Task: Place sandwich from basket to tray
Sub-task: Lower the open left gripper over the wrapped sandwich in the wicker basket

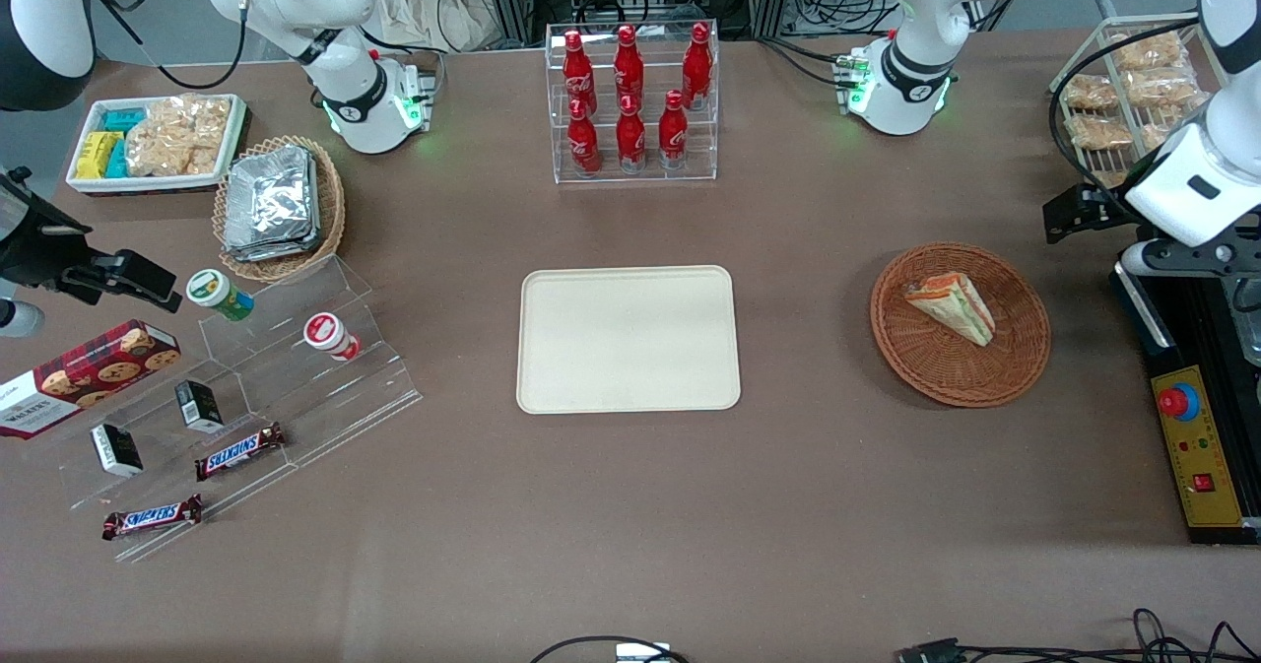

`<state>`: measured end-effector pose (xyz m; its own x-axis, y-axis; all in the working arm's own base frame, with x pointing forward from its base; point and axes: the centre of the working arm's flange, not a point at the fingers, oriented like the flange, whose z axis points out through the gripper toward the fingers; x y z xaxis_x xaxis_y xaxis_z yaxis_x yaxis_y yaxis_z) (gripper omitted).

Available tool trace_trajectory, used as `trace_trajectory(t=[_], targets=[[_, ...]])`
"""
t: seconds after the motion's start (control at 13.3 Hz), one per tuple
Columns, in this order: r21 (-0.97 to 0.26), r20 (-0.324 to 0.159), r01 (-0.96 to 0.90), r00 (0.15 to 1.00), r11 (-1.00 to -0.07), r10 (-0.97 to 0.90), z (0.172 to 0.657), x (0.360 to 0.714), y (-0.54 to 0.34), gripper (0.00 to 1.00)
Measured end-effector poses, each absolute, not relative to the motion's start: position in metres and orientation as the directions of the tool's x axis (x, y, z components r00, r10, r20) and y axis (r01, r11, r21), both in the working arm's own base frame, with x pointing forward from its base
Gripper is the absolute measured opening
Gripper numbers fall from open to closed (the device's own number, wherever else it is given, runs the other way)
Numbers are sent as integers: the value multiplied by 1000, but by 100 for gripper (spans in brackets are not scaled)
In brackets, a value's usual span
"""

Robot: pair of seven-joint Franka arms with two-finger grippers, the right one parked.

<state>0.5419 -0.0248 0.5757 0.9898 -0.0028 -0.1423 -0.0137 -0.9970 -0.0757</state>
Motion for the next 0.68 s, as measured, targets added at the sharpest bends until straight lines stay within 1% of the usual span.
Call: trace_trajectory(t=[0.15, 0.3, 0.45, 0.68], targets=[[-88, -158, 53, 985, -995, 66, 545, 542, -25, 100], [-100, -153, 133, 977, -986, 148, 508, 541, -22, 100], [-105, -137, 218, 963, -970, 231, 473, 532, -4, 100], [-103, -100, 331, 935, -938, 341, 428, 510, 15, 100]])
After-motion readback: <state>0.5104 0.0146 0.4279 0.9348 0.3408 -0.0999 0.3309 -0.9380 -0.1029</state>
